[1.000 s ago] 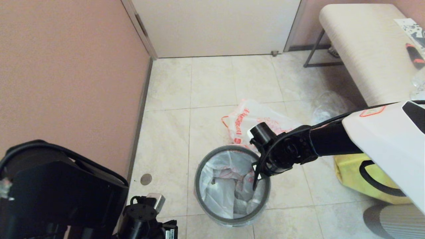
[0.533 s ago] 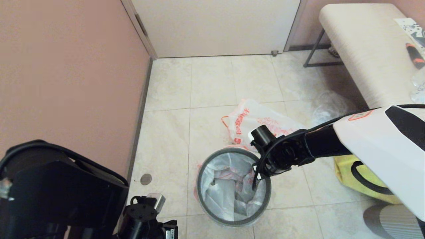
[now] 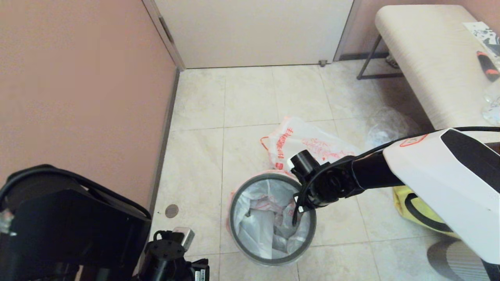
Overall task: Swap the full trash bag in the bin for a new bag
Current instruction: Place the trash can ring on the trash can
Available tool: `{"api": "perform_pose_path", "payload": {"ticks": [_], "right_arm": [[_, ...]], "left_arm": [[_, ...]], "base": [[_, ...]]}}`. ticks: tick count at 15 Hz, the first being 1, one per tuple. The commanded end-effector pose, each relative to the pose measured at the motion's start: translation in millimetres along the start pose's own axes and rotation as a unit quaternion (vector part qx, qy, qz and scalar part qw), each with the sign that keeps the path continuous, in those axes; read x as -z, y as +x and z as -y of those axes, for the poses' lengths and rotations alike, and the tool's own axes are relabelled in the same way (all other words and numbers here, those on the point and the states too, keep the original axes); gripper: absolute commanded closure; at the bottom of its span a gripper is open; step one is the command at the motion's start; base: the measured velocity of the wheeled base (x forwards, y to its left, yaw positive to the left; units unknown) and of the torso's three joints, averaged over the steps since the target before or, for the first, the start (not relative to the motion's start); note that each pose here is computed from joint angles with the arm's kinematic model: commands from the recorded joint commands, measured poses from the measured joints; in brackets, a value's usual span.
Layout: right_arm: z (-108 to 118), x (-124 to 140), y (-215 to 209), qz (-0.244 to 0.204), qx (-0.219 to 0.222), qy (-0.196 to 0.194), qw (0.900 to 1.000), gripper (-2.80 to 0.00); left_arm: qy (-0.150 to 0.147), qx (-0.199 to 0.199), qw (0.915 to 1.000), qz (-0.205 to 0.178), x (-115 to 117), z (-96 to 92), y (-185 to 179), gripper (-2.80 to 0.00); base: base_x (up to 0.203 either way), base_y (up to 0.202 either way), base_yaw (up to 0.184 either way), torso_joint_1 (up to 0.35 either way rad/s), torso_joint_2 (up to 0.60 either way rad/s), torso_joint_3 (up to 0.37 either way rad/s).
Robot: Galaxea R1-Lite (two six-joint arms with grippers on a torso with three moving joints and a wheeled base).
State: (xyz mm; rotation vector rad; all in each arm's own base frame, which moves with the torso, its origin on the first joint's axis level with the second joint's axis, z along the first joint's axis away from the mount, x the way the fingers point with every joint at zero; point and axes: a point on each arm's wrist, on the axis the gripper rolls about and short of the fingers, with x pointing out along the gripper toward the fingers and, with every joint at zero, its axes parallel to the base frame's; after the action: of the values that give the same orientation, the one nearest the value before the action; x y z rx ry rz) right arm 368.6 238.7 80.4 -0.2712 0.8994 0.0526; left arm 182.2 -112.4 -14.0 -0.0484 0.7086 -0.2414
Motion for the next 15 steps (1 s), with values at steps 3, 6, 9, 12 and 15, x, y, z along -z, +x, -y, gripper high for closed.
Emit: {"api": "perform_pose_path", "payload": {"ticks": [3,6,9,12,15], "right_arm": [[5.6,-5.2,-29.6,0.020,-0.007,0.005,1.000,-2.80],[12.2,-0.9,-54.5,0.028,-0.017,0.006,0.999,-2.80],[27.2,2.1,-85.7,0.015,-0.129,0.046,0.990,-2.80],[44.0,10.0,-84.7,-0.052,-0.292,0.075,0.952,0.00],[56.4,16.4,-46.3,-0.085,-0.326,0.089,0.937,0.00]], "left_arm": [[-0.003,0.005,0.9999,0.012,-3.6,1.4,-2.5,0.00],[-0.004,0.010,0.9996,0.026,-8.4,2.8,-6.7,0.00],[-0.012,0.055,0.9935,0.099,-33.9,18.1,-18.2,0.00],[-0.004,0.095,0.9875,0.126,-42.6,37.0,-19.6,0.00],[0.003,0.106,0.9893,0.100,-36.2,38.8,-5.1,0.00]], "base": [[0.000,0.000,0.000,0.000,0.00,0.000],[0.000,0.000,0.000,0.000,0.00,0.000],[0.000,0.000,0.000,0.000,0.00,0.000],[0.000,0.000,0.000,0.000,0.00,0.000],[0.000,0.000,0.000,0.000,0.00,0.000]]}}
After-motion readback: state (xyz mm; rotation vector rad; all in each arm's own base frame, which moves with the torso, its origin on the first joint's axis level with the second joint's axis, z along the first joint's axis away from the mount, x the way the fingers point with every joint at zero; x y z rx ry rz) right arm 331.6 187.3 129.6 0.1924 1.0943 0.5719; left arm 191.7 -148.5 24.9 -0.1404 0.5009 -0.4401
